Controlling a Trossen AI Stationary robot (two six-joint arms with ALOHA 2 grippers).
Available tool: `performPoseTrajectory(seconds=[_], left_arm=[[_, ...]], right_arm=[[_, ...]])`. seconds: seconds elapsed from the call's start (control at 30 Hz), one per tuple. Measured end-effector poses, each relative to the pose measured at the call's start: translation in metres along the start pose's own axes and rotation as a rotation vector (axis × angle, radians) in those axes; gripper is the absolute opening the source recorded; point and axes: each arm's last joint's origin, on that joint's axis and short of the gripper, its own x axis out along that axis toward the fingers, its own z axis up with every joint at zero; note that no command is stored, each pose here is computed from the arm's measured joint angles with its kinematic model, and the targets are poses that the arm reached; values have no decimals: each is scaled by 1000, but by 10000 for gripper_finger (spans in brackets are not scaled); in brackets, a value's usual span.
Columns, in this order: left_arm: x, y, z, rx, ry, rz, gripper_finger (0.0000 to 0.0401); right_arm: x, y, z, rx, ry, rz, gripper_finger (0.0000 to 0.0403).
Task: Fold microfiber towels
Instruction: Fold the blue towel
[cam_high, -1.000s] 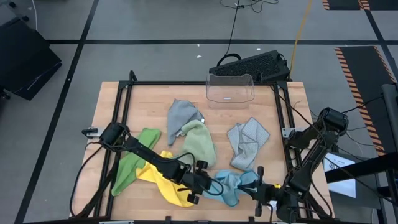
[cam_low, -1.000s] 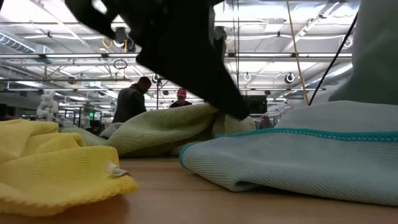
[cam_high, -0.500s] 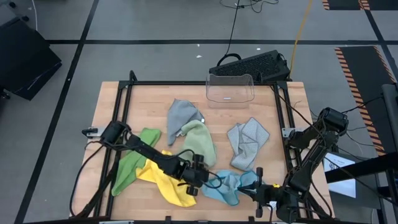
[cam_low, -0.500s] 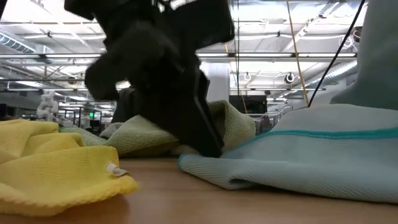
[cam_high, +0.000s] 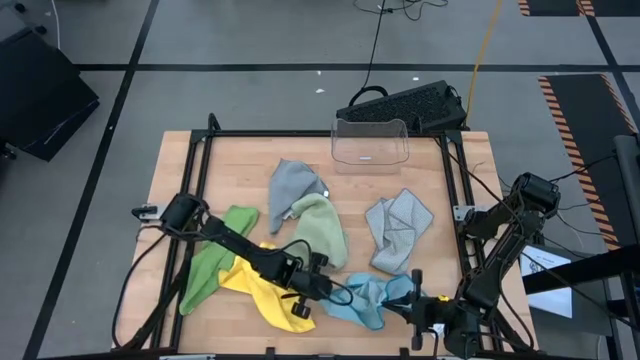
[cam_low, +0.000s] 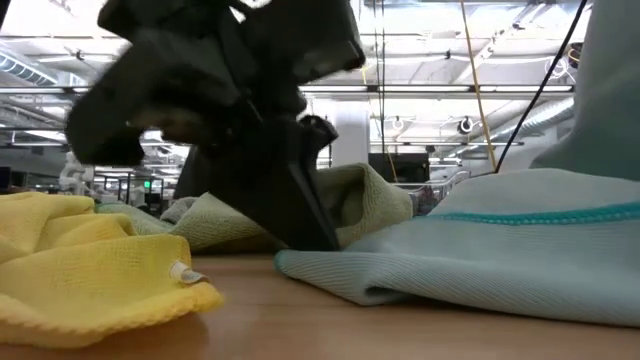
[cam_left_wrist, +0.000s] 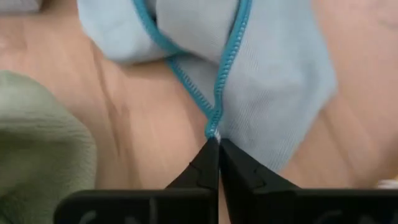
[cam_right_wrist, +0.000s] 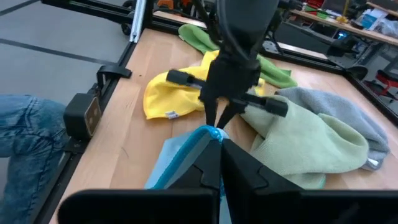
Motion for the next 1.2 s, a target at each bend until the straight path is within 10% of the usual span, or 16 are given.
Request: performPoseTrajectory(seconds=[0.53,1.2], left_arm=[[-46,-44,24,36,-174,-70,37],[-47,-56,24,78,-189,-16,181]], right_arm=[[0,1,-1,-6,18,30,0],[0,1,-1,15,19,30,10]])
